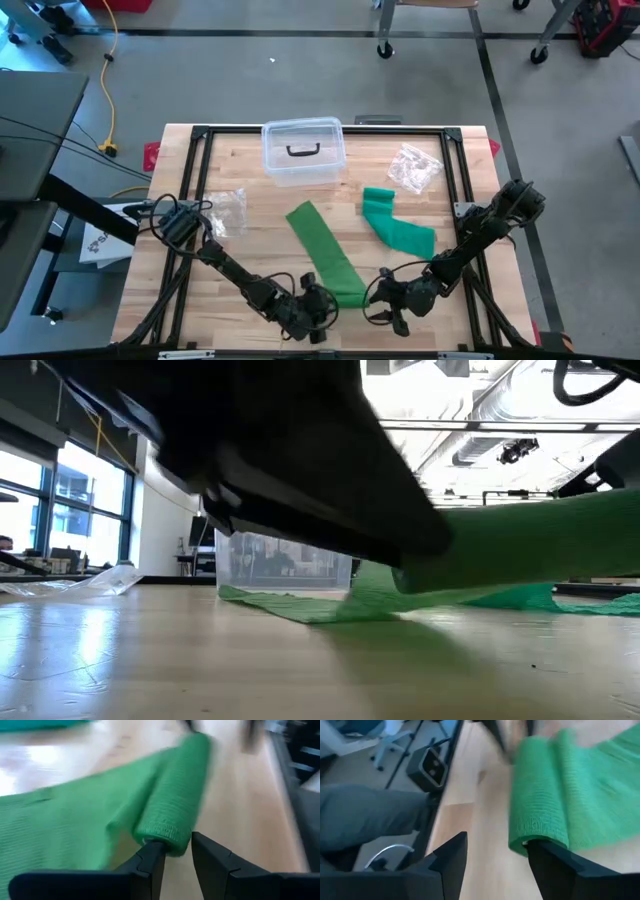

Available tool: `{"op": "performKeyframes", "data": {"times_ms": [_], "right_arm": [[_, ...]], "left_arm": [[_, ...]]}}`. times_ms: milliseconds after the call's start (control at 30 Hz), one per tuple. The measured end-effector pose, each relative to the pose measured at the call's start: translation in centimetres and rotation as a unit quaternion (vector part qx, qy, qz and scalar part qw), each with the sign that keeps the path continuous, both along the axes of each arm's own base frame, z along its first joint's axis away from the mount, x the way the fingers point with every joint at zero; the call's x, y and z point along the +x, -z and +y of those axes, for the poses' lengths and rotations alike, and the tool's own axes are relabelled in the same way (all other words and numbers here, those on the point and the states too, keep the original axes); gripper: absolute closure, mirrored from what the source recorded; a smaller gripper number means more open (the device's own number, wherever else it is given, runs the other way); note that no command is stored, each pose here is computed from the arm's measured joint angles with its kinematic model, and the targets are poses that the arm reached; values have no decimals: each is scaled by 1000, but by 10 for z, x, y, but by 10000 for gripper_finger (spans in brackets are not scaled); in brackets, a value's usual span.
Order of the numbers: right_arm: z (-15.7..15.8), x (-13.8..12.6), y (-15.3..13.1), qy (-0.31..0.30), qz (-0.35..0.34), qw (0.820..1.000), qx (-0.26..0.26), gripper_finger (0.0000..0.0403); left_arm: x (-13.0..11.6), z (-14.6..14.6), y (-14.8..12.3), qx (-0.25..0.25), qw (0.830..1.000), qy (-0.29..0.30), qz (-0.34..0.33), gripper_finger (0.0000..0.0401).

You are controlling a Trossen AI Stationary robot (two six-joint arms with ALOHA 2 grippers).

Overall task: Roll bandage
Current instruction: Roll the green bandage

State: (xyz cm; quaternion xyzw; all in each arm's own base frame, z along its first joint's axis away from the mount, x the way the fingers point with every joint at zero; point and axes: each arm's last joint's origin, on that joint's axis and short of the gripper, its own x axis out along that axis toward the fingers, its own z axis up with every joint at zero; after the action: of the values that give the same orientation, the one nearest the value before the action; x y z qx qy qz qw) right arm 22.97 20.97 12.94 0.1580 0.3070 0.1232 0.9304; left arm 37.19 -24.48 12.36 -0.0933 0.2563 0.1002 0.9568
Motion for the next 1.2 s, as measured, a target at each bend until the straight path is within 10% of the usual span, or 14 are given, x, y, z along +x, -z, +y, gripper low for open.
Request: {"op": "performKeyframes", "data": {"times_ms": [1200], "right_arm": [[-4,4,-2,33,-27,999,-21,265]], "left_arm": [[-14,-29,-8,-51,998,18,-40,400]]}}
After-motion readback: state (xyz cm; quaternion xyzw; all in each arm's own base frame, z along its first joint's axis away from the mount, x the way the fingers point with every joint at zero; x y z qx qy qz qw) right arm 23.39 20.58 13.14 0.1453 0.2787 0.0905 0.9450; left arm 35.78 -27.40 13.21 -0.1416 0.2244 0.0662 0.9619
